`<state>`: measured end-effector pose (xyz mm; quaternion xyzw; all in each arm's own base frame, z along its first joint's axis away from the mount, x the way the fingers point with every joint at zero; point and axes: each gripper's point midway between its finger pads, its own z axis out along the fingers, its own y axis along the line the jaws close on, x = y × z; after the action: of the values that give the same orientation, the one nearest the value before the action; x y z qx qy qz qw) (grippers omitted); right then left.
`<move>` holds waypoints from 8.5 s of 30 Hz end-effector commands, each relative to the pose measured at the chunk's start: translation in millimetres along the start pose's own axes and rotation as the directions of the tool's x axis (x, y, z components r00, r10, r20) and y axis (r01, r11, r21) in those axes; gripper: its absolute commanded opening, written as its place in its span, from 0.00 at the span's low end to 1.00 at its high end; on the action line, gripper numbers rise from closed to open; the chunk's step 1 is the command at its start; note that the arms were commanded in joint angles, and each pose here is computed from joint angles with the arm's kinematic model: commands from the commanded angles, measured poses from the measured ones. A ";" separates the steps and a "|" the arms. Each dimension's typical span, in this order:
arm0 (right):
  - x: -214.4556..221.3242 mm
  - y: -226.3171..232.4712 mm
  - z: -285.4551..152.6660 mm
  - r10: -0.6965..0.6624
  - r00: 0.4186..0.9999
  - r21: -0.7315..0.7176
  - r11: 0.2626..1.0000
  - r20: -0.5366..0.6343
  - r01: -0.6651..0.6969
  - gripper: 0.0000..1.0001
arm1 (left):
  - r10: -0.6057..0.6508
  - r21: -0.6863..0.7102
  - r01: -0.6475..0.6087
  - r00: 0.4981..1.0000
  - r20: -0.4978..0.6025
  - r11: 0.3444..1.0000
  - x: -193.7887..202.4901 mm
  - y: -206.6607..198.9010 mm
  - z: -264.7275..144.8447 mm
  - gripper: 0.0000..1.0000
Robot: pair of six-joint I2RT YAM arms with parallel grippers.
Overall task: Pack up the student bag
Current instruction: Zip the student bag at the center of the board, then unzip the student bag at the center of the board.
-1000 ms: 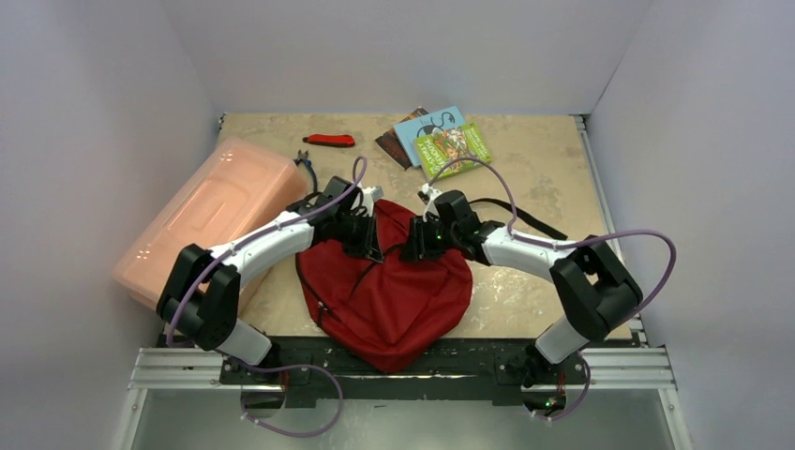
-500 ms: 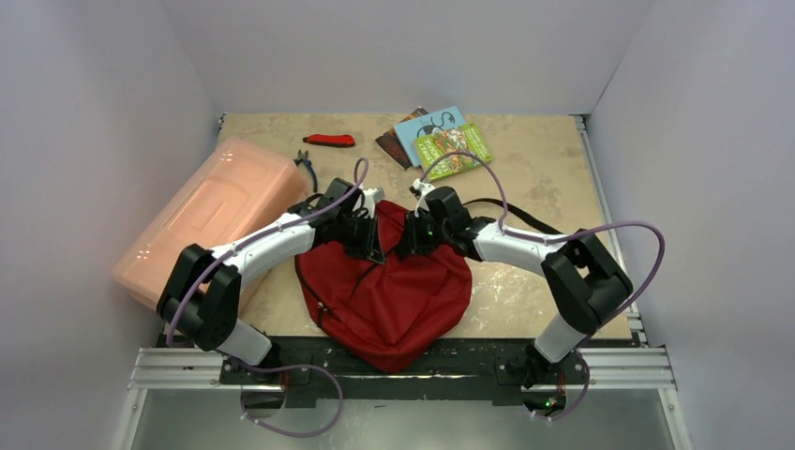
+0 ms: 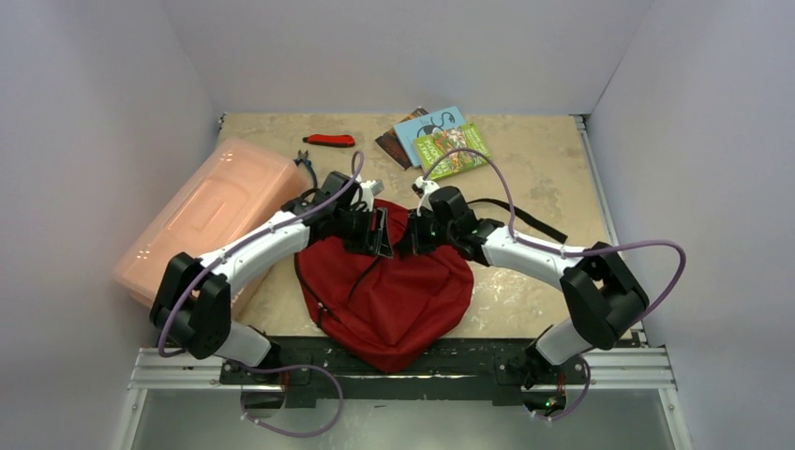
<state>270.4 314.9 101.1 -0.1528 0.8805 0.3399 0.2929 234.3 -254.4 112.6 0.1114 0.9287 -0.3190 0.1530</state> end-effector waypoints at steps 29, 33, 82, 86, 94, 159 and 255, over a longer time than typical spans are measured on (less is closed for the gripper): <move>-10.8 16.3 -14.4 -0.063 0.997 -0.034 0.997 0.050 0.064 0.00 | -0.068 0.106 0.074 0.996 -0.056 0.992 -71.8 -14.4 74.5 0.00; -5.7 26.4 -21.5 -0.130 0.991 -0.001 0.991 0.027 0.130 0.00 | -0.061 0.053 0.059 0.997 0.044 0.997 -90.8 -9.5 69.4 0.00; 90.9 111.3 -60.1 -0.153 0.987 -0.175 0.972 0.047 0.159 0.68 | 0.084 -0.221 -0.005 0.934 0.348 0.975 -89.7 -14.3 -109.6 0.81; 112.6 106.3 -41.8 -0.097 0.995 -0.177 0.980 -0.032 0.090 0.66 | 0.037 -0.288 0.076 0.929 0.368 0.954 -44.9 17.5 -118.5 0.81; 122.8 -14.1 -34.8 0.213 0.977 0.351 0.915 0.003 -0.200 0.58 | -0.111 -0.341 0.274 0.897 0.428 0.899 15.4 67.3 -110.5 0.81; 113.1 115.4 -62.6 0.052 0.967 -0.229 0.967 -0.251 -0.112 0.61 | -0.212 0.050 0.206 0.932 0.294 0.977 100.0 38.3 -38.4 0.74; 63.4 53.3 -11.3 -0.413 0.909 -0.016 0.910 0.059 0.414 0.45 | 0.233 -0.105 -0.218 0.958 0.169 0.970 79.8 -42.1 -22.4 0.00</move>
<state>189.8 320.8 84.5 -0.3044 0.8423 0.2674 0.3555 141.8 -256.9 113.8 0.1886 0.9134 -0.2433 0.2663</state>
